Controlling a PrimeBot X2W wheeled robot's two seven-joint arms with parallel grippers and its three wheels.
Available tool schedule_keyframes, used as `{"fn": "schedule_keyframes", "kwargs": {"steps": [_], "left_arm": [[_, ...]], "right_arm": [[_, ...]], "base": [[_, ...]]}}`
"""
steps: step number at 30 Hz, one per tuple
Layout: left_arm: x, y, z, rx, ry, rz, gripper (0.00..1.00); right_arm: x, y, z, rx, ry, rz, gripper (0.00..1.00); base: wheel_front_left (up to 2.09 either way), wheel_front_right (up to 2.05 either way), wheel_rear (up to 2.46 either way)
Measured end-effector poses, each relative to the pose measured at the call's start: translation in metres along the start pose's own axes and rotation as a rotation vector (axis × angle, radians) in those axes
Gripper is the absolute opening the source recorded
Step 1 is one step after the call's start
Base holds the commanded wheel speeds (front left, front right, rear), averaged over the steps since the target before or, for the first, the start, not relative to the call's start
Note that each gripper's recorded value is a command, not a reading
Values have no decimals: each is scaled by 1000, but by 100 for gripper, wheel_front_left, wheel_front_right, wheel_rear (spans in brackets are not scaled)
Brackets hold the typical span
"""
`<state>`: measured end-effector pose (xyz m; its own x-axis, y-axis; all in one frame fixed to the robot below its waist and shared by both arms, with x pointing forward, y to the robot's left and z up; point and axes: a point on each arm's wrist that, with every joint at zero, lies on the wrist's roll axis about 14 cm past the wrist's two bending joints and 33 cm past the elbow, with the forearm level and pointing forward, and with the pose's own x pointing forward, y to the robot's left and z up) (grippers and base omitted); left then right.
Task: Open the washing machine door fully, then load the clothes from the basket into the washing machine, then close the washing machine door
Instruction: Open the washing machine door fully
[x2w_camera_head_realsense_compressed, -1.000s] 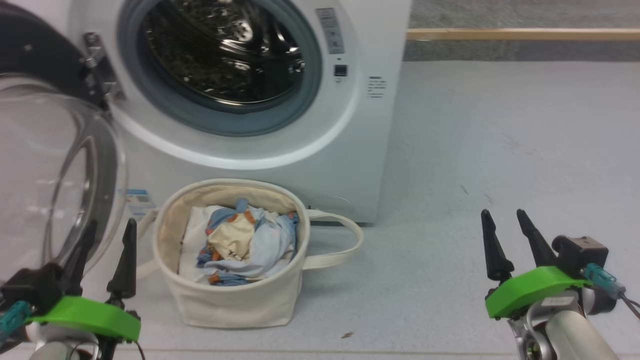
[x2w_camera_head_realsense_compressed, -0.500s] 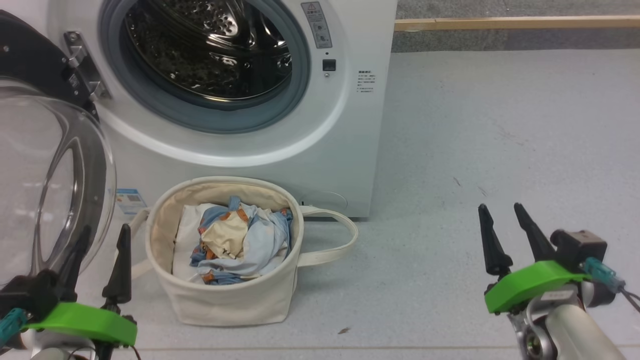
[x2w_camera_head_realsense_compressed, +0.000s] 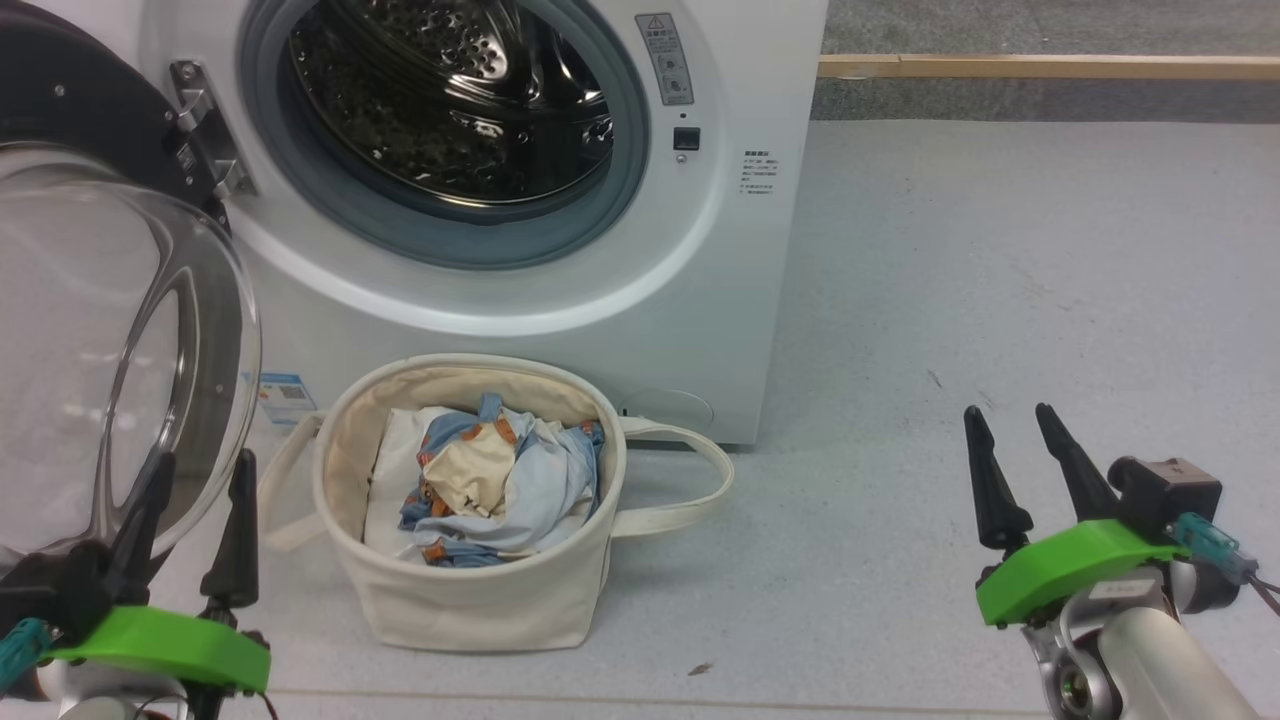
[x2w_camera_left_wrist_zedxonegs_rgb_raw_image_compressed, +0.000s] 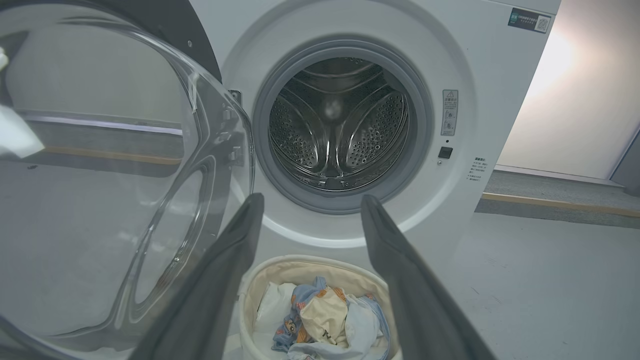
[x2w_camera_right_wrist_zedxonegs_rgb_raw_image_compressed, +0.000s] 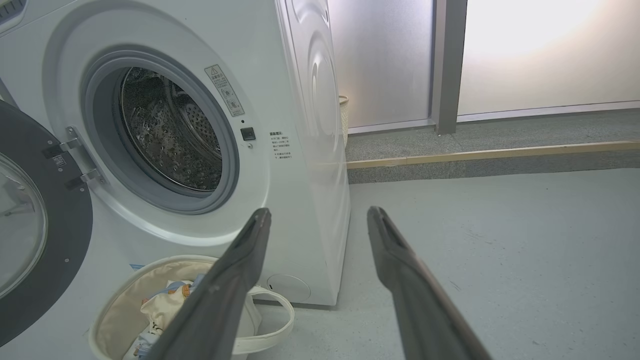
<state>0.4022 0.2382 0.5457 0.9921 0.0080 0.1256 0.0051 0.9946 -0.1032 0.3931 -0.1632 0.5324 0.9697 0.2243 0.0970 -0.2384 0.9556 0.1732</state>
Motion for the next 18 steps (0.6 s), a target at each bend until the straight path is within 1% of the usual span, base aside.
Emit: {"fn": "schedule_keyframes", "kwargs": {"steps": [13,18], "left_arm": [[-5,13,-1,5,6,34,100],[-6,16,-1,11,9,40,100]], "right_arm": [[7,6,-5,9,13,19,100],[8,7,-6,11,15,22,100]], "base": [[1,0,0],[25,-18,-6]]}}
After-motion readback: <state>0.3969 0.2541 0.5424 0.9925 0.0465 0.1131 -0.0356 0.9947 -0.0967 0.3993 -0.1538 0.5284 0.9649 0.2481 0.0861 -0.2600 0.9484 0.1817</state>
